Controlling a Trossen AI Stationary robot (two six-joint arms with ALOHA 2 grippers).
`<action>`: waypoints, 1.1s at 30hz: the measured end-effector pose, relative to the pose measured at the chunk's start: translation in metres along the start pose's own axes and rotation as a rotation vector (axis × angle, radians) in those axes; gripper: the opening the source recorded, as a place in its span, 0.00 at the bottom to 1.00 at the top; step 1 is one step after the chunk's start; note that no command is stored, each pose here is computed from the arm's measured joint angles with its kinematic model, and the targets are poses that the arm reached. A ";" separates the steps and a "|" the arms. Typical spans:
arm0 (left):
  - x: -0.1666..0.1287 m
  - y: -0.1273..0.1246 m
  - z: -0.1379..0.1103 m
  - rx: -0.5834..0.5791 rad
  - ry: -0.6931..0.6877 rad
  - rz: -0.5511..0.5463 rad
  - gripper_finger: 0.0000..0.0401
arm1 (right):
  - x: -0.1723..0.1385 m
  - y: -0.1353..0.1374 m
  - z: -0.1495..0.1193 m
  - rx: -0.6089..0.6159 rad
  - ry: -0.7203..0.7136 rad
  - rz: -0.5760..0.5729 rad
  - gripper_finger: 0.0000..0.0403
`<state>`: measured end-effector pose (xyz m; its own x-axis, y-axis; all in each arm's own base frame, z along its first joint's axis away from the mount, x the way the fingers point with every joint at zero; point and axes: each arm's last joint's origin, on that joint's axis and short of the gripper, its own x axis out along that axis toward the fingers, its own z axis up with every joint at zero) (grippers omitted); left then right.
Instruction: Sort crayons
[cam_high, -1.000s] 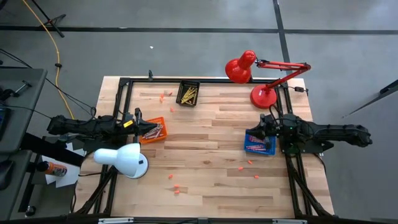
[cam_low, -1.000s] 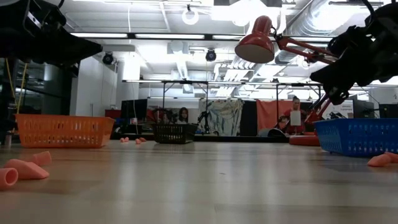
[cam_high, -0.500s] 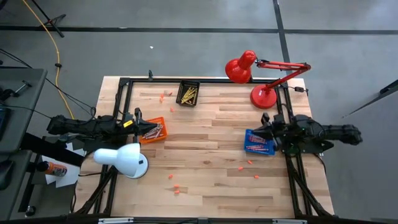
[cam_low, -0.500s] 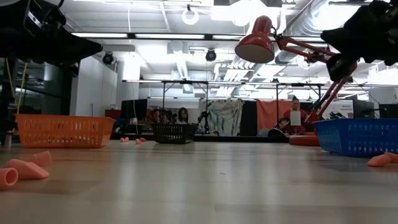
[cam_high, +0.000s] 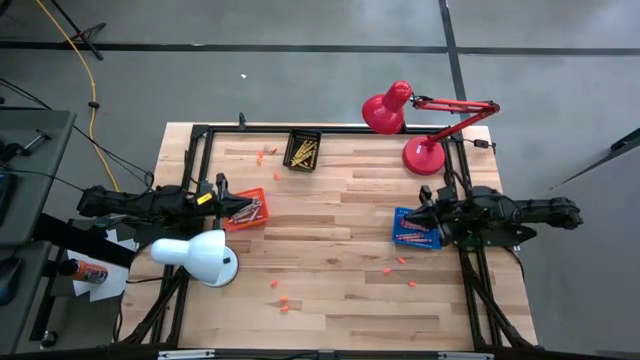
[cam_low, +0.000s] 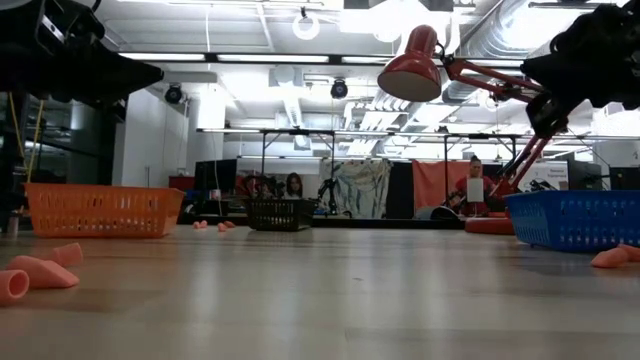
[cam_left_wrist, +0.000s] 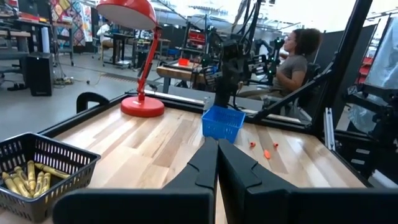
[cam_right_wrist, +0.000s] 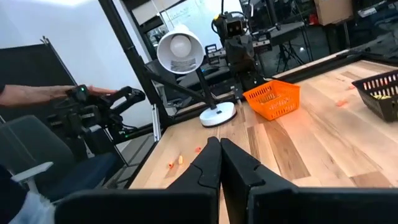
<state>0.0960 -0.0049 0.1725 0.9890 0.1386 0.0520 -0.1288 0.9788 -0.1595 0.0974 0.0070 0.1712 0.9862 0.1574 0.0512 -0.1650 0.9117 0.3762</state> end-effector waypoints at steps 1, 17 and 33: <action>0.000 0.000 0.000 0.000 -0.001 0.000 0.00 | 0.000 0.000 -0.001 0.001 0.007 -0.003 0.00; 0.000 0.000 0.000 0.000 0.001 -0.002 0.00 | 0.000 -0.001 -0.002 0.003 0.021 -0.008 0.00; 0.000 0.000 0.000 0.000 0.002 -0.001 0.00 | 0.000 -0.001 -0.002 0.003 0.021 -0.009 0.00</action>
<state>0.0962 -0.0050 0.1722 0.9893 0.1369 0.0505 -0.1274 0.9790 -0.1590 0.0976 0.0070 0.1687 0.9871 0.1573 0.0286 -0.1563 0.9120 0.3793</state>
